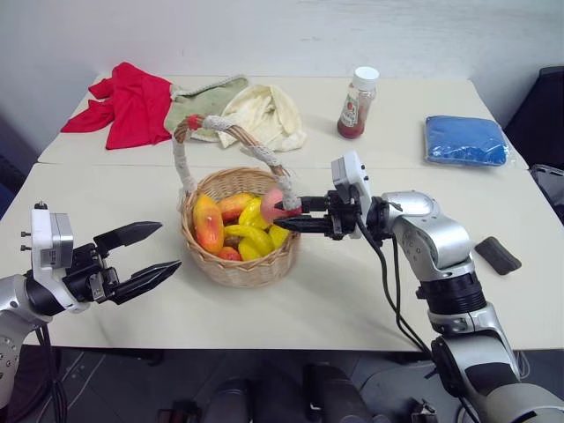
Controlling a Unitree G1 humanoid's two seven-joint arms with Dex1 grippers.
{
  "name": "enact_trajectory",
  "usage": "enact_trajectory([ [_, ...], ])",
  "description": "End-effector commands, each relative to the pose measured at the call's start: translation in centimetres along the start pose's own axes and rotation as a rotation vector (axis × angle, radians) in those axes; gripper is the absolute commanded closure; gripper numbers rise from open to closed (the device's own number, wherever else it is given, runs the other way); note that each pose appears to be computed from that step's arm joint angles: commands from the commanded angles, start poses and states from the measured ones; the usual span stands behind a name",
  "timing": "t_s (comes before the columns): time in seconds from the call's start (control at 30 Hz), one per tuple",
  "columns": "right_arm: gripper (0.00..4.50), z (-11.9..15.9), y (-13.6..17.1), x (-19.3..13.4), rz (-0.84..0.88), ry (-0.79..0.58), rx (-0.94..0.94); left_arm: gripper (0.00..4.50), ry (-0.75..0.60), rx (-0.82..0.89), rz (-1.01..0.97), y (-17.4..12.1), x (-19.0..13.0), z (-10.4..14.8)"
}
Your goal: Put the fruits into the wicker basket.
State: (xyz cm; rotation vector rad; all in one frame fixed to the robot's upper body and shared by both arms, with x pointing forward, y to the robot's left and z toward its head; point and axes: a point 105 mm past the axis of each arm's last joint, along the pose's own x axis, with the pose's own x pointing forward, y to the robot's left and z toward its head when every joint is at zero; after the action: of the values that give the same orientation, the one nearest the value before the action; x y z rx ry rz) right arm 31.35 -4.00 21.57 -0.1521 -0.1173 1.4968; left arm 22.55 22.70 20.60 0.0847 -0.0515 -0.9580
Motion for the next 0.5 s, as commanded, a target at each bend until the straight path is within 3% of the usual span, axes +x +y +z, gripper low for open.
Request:
enact_trajectory([
  [0.03,4.32,2.3,0.6,-0.5,0.004,-0.116,-0.085,0.24,-0.020,0.038,-0.019,-0.3,0.3,0.8],
  [0.17,4.32,4.2,0.7,-2.2,-0.085,-0.218,-0.145,0.24,-0.028,0.041,-0.030,0.0,0.9,0.7],
  [0.3,4.32,5.6,-0.2,-6.3,-0.316,-0.241,-0.245,0.24,-0.031,0.036,-0.035,0.3,1.1,0.6],
  [0.5,4.32,4.5,-2.0,-14.6,-0.690,-0.124,-0.256,0.24,-0.023,0.009,-0.054,0.7,1.4,-0.1],
])
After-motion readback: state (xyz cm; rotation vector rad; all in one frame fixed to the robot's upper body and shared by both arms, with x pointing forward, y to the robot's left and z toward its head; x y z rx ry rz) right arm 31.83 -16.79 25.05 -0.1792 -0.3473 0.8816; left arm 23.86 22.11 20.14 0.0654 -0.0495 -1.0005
